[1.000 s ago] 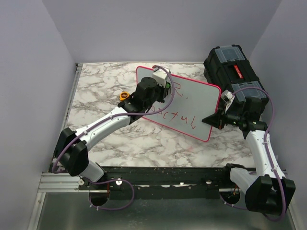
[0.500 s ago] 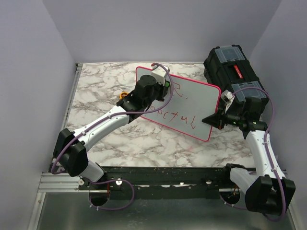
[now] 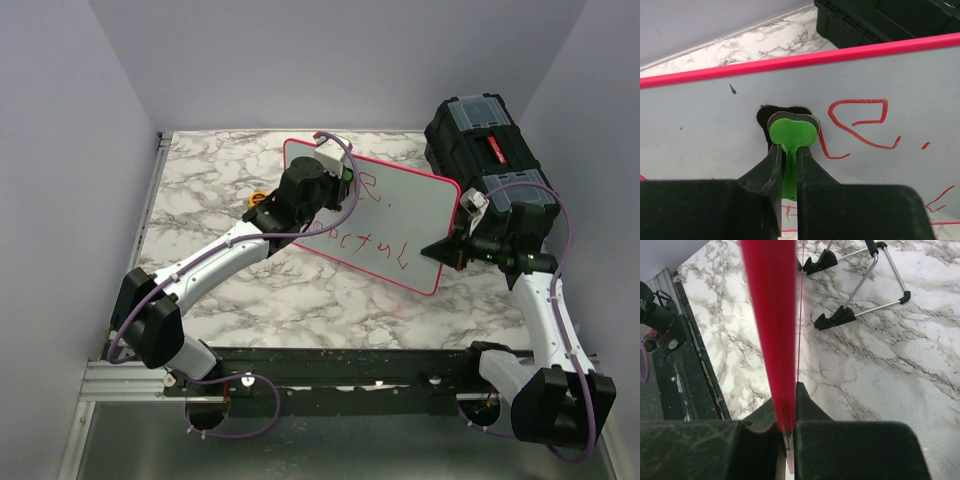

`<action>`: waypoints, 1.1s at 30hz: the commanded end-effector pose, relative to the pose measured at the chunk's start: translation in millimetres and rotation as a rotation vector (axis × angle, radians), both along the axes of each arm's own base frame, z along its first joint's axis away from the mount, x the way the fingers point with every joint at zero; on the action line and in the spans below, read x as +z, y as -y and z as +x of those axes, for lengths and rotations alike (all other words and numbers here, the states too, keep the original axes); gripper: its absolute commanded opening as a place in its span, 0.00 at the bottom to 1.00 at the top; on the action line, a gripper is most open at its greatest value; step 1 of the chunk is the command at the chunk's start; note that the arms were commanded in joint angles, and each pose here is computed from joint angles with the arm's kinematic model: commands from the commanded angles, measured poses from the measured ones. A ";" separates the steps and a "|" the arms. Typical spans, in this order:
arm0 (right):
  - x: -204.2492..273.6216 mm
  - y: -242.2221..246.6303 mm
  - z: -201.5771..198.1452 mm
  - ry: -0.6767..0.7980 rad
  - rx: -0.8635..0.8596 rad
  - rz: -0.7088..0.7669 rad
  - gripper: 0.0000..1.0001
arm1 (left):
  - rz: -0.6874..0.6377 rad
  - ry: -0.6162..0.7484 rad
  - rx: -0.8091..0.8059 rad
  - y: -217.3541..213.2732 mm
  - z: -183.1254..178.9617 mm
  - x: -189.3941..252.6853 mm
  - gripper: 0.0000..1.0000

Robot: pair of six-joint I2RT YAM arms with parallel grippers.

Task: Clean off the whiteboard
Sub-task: Erase the whiteboard using the whiteboard eraser.

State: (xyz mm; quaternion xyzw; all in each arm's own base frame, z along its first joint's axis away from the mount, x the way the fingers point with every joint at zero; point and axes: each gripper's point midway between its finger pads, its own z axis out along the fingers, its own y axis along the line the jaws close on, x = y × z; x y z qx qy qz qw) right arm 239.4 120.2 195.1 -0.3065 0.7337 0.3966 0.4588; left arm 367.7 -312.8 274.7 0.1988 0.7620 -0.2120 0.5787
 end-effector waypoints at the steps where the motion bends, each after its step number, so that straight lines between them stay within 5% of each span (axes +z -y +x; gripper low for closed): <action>1: 18.6 -5.1 -1.1 0.125 0.064 0.003 0.01 | -0.018 -0.040 -0.051 7.9 -10.8 -14.7 0.00; 12: 18.7 -5.4 -1.3 0.125 0.066 0.004 0.01 | -0.034 -0.019 0.011 -16.1 1.9 -4.3 0.00; 22: 17.5 -4.7 -0.1 0.120 0.062 0.002 0.01 | -0.050 -0.045 -0.082 27.6 -18.7 -10.5 0.00; 33: 17.1 -4.9 -0.6 0.120 0.063 0.002 0.00 | -0.033 -0.045 0.037 -20.1 4.3 -17.3 0.00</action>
